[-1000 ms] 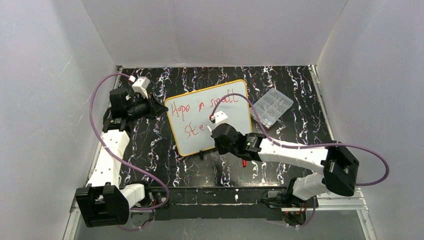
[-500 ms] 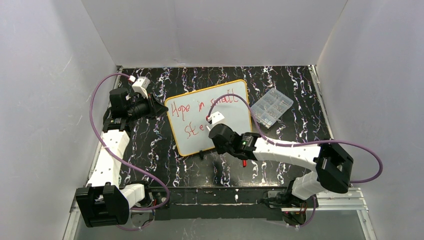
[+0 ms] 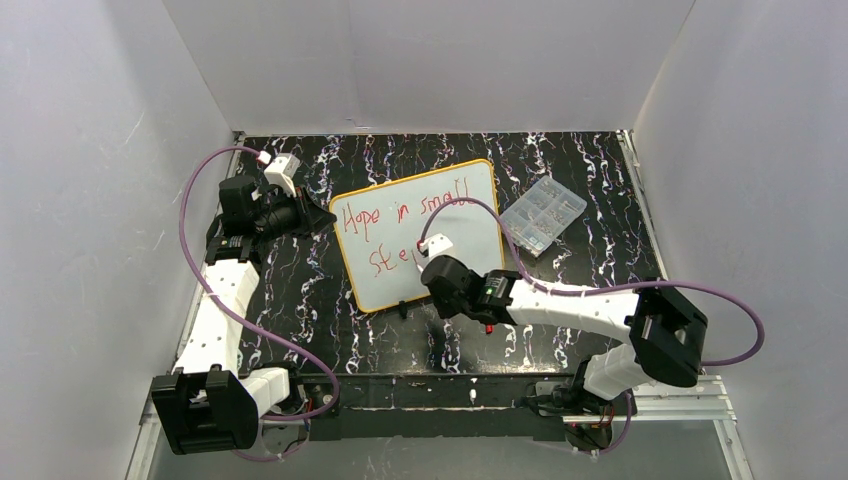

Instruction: Write a sentence on the whiteboard

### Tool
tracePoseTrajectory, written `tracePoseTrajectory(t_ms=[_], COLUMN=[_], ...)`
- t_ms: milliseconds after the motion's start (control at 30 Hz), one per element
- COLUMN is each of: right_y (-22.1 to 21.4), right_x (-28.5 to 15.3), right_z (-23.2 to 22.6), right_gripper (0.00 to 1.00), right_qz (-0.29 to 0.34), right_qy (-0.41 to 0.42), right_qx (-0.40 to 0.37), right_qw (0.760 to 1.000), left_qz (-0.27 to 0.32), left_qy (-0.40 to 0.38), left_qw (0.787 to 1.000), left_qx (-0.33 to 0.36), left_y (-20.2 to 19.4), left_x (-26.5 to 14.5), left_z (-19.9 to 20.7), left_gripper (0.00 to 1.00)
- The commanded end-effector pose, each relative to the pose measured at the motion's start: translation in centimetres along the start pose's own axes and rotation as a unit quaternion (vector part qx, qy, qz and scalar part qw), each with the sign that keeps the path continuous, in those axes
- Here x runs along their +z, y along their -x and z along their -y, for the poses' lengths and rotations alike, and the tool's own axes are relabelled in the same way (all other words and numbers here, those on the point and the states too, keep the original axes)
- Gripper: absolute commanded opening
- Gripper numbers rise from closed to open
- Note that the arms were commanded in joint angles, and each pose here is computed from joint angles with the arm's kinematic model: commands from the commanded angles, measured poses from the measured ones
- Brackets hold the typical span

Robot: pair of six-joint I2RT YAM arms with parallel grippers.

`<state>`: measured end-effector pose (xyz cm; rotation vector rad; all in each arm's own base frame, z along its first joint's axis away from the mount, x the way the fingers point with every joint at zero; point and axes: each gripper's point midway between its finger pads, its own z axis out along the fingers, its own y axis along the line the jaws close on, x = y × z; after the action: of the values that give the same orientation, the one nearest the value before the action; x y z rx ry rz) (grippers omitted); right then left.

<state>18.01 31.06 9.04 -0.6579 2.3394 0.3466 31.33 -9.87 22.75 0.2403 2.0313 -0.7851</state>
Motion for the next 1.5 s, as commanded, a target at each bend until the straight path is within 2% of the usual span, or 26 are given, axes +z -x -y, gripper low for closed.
tracePoseTrajectory(t_ms=[0,133,333,467,667,1067,1467], right_y=[-1.4,-0.5,4.0,6.1,6.9,5.2,3.8], right_x=[-0.6,-1.3,-2.8,-2.9,-1.9,-0.3,-0.9], right_z=[-0.1,-0.7,-0.8,-0.7,-1.3,-0.1,1.6], right_gripper=[0.01,0.01,0.01,0.01,0.01,0.01,0.01], right_qz=[-0.017,-0.002,0.073,0.098,0.098,0.066,0.056], right_qy=[0.014,0.027,0.024,0.008,0.004,-0.021,-0.048], right_qx=[0.020,0.017,0.023,0.014,-0.001,0.004,0.022], right_qw=[1.000,0.999,0.997,0.995,0.995,0.998,0.997], left_qz=[0.000,-0.001,-0.001,-0.002,-0.003,-0.004,-0.002], left_qy=[-0.033,-0.034,-0.033,-0.033,-0.032,-0.033,-0.033], left_qw=[0.999,0.999,0.999,0.999,0.999,0.999,0.999], left_qx=[0.011,0.010,0.009,0.008,0.008,0.008,0.010], left_y=[-0.1,-0.2,-0.2,-0.3,-0.3,-0.4,-0.3], left_x=[-0.4,-0.3,-0.3,-0.3,-0.2,-0.2,-0.3], left_z=[1.8,1.9,1.8,1.8,1.7,1.7,1.8], left_gripper=[0.00,0.00,0.00,0.00,0.00,0.00,0.00])
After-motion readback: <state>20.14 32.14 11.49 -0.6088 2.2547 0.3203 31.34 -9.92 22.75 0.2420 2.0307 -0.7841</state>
